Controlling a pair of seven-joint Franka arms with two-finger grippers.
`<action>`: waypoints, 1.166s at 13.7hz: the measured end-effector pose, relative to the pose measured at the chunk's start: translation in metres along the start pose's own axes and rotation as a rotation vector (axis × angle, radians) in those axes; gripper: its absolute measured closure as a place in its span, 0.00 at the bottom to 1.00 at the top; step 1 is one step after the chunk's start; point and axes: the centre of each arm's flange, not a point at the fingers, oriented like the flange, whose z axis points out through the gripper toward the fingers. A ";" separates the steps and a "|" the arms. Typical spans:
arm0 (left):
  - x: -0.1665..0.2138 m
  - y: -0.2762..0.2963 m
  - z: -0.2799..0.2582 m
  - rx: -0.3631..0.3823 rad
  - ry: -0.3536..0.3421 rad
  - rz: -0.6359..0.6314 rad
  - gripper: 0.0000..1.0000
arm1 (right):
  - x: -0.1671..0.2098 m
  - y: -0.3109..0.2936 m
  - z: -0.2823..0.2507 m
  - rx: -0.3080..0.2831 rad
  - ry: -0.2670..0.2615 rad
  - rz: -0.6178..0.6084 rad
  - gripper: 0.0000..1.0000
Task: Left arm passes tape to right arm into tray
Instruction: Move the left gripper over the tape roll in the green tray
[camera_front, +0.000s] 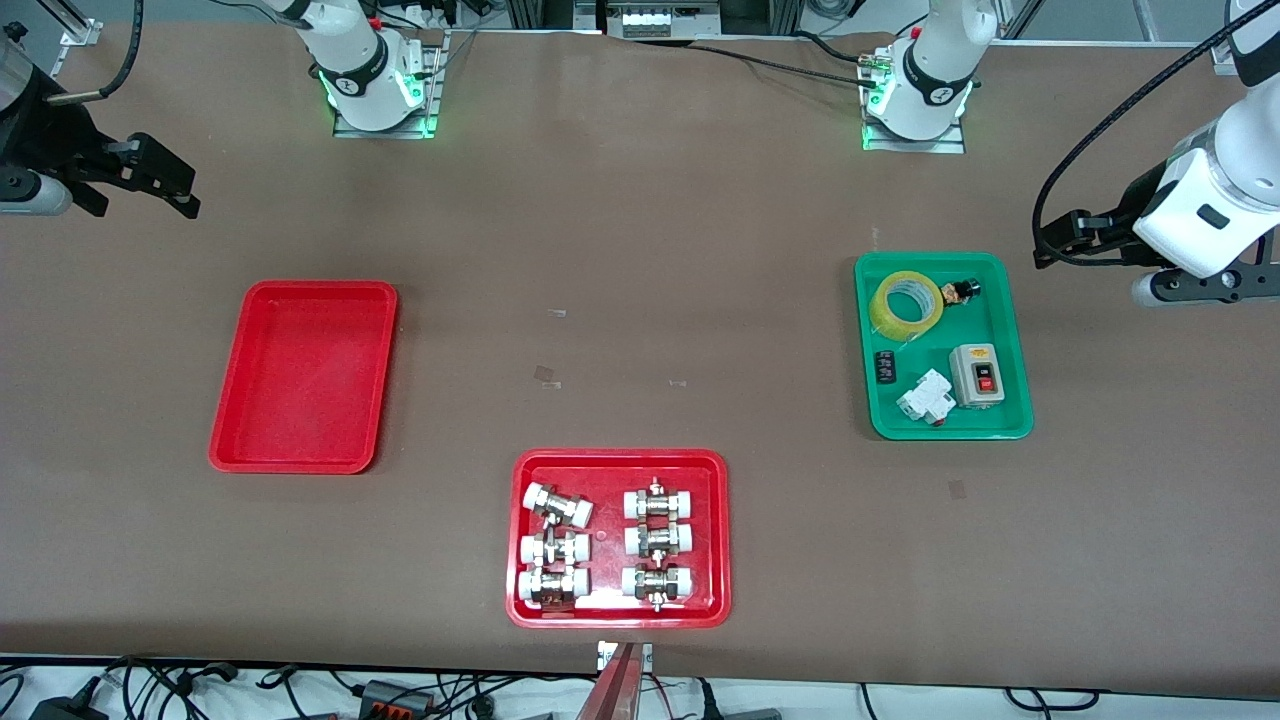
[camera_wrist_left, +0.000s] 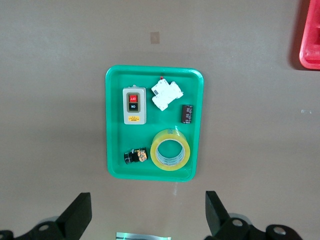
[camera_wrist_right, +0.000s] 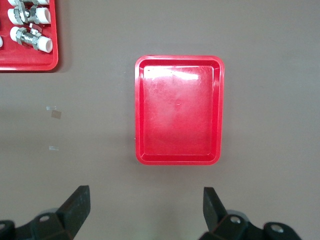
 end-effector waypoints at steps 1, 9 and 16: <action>0.000 0.000 0.000 0.000 0.000 -0.001 0.00 | 0.000 0.000 0.000 0.000 0.000 0.000 0.00; 0.008 -0.007 0.013 0.000 -0.023 -0.024 0.00 | 0.000 0.000 0.000 0.000 0.001 0.000 0.00; 0.068 -0.015 0.127 0.036 -0.175 -0.034 0.00 | 0.000 0.000 0.000 0.000 0.001 0.000 0.00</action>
